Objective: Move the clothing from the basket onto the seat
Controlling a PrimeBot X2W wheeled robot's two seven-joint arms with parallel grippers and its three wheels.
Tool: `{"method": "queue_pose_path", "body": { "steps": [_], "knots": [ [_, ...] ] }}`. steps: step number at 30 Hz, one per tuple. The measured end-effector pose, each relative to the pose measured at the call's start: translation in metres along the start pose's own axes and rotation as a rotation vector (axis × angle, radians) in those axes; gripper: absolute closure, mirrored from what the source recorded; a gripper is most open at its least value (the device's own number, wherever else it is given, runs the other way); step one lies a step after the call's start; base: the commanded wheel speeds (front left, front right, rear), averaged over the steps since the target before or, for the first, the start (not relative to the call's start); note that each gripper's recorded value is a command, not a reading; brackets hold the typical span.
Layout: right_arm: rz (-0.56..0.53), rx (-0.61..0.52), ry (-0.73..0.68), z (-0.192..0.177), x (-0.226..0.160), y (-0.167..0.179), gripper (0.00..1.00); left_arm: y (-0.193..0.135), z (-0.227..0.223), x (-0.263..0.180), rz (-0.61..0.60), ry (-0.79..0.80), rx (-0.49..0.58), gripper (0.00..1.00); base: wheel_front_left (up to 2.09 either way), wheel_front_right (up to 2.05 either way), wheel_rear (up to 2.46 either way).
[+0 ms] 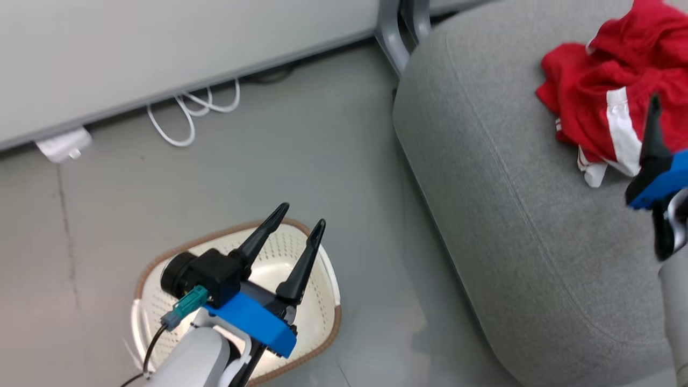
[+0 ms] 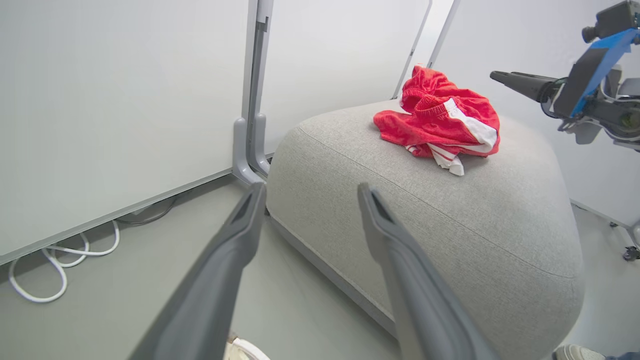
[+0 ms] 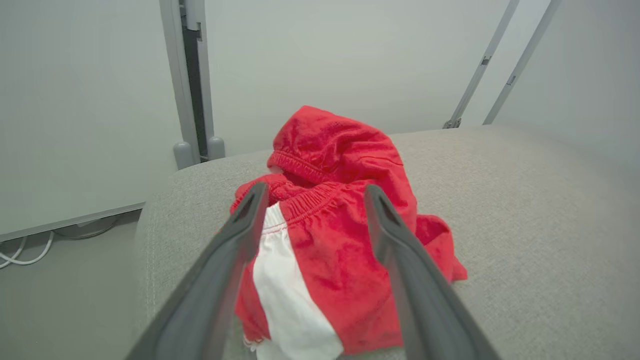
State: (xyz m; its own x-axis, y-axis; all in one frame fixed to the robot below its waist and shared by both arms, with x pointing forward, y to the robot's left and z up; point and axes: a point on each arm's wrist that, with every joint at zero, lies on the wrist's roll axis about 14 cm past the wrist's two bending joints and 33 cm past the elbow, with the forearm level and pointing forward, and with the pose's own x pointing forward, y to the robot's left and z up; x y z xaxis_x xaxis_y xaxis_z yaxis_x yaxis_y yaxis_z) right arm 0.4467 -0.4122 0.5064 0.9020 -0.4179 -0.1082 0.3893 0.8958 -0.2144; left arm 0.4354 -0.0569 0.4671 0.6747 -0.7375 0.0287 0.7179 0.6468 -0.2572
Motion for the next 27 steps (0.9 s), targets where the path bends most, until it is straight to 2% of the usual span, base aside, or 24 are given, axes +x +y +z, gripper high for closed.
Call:
{"method": "queue_pose_path", "body": {
  "steps": [7,12,17,23,27],
  "knots": [
    [0.187,0.002,-0.038,-0.001,-0.041,0.065,0.00,0.017,0.033,-0.045,0.163,-0.068,0.038,0.00,0.00,0.00,0.00],
    [0.301,-0.004,-0.080,0.007,-0.064,0.105,0.00,0.033,0.039,-0.081,0.284,-0.087,0.049,0.00,0.00,0.00,0.00],
    [0.404,0.046,-0.120,0.020,-0.092,0.146,0.00,0.054,0.050,-0.117,0.413,-0.123,0.059,0.00,0.00,0.00,0.00],
    [0.486,0.061,-0.135,0.029,-0.123,0.176,0.00,0.076,0.055,-0.155,0.546,-0.153,0.047,0.00,0.00,0.00,0.00],
    [0.507,0.076,-0.129,0.030,-0.139,0.183,0.00,0.085,0.057,-0.173,0.601,-0.159,0.052,0.00,0.00,0.00,0.00]
  ]
}}
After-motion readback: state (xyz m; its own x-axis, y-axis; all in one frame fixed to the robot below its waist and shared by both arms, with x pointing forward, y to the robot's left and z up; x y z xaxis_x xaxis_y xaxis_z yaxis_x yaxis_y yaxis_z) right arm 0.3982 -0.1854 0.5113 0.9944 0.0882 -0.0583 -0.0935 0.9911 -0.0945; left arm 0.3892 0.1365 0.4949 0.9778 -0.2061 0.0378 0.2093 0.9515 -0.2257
